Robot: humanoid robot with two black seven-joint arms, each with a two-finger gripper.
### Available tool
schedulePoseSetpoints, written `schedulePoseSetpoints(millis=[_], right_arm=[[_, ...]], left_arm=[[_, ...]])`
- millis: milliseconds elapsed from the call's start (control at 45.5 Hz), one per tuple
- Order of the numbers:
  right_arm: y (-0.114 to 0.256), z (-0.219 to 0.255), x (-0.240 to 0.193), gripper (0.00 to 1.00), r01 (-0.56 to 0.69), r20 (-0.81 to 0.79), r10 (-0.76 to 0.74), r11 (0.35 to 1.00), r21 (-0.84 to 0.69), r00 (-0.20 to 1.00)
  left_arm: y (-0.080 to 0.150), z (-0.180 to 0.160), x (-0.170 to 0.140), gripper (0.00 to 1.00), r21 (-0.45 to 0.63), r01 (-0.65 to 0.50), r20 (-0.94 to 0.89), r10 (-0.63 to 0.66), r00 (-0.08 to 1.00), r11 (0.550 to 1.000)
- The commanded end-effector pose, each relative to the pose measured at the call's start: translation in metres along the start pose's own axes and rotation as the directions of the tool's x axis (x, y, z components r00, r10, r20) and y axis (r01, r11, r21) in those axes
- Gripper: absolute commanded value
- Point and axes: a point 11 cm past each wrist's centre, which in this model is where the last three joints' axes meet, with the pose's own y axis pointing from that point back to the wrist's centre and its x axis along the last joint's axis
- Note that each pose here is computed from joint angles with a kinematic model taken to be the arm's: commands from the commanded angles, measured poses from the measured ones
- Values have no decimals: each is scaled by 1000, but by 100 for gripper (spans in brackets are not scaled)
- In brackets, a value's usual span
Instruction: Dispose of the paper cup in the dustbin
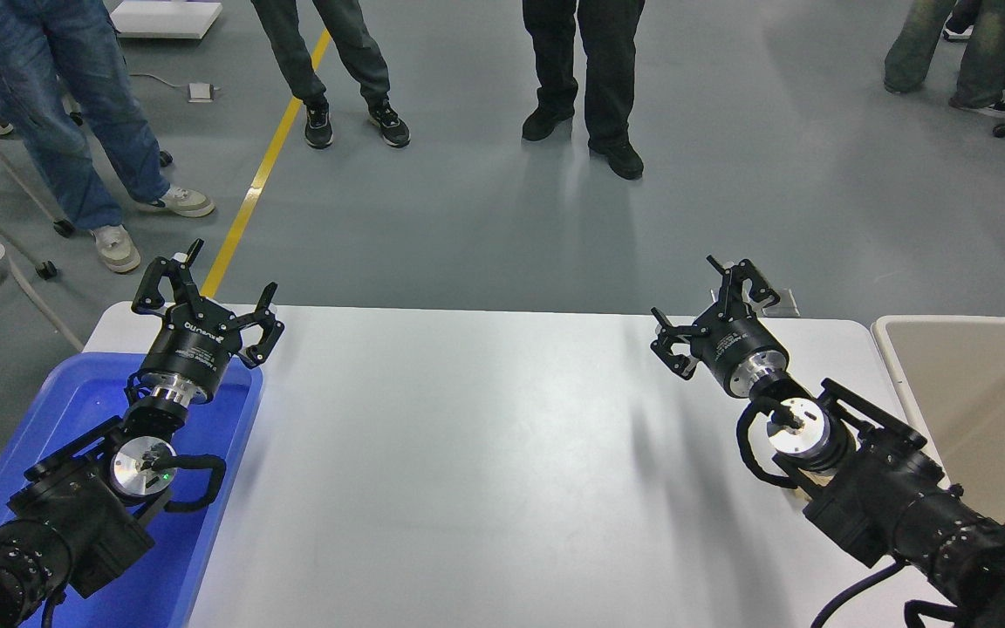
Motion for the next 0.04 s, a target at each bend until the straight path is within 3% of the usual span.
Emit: schedulePoseSetpoints(millis=[0,22], right_arm=[[1,4,0,99,3,1,-3,1000,-6,1000],[1,5,1,99,2,2,-2,1000,-6,1000]], left_arm=[[0,0,0,100,0,0,0,0,1000,1000],[0,0,0,100,0,0,0,0,1000,1000]])
